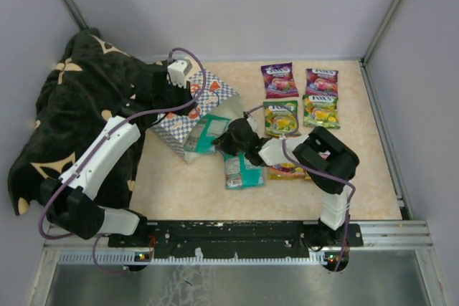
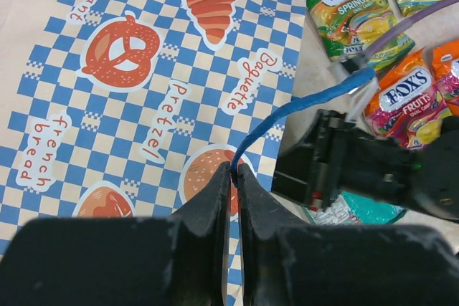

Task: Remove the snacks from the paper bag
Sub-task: Take out the snack from the paper bag.

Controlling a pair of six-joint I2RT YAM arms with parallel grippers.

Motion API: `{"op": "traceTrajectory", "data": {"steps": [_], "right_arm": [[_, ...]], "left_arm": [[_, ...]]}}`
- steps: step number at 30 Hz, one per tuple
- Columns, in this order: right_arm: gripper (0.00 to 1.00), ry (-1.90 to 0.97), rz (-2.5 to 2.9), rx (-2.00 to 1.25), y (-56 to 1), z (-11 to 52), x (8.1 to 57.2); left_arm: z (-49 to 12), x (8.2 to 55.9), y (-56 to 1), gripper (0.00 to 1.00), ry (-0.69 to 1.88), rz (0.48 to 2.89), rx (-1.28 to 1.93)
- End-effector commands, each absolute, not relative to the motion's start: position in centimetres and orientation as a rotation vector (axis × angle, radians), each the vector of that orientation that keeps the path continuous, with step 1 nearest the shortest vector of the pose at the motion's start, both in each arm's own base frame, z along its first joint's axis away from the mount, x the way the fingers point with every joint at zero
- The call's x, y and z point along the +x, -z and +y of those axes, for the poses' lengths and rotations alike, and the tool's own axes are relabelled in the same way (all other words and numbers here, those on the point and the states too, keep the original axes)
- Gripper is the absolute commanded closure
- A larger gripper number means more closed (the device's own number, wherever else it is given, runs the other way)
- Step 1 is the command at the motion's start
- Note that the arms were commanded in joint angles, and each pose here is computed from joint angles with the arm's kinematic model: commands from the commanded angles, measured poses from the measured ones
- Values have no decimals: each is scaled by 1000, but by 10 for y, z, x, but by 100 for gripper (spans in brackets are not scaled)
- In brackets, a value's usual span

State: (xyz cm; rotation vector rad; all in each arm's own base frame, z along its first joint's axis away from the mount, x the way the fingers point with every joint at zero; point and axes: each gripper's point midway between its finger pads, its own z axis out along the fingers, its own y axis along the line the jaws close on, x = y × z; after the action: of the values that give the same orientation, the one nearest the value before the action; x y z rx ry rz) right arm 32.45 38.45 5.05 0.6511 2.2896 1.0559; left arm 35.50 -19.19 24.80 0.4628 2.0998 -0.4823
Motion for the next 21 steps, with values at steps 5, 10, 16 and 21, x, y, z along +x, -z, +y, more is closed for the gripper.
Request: {"op": "traceTrajectory", "data": {"steps": [5, 10, 16, 21], "right_arm": [[100, -1353, 2173, 181, -156, 364, 287], [100, -1418, 2151, -57, -170, 352, 259], [100, -1210, 2269, -164, -146, 308, 229], [100, -1093, 2372, -97, -111, 265, 217]], "left_arm": [[-177, 371, -254, 87, 396, 2087, 416], [-173, 376, -251, 87, 377, 2099, 396], [-165, 380, -253, 86, 350, 2095, 363], [-161, 383, -258, 86, 350, 2084, 343]]}}
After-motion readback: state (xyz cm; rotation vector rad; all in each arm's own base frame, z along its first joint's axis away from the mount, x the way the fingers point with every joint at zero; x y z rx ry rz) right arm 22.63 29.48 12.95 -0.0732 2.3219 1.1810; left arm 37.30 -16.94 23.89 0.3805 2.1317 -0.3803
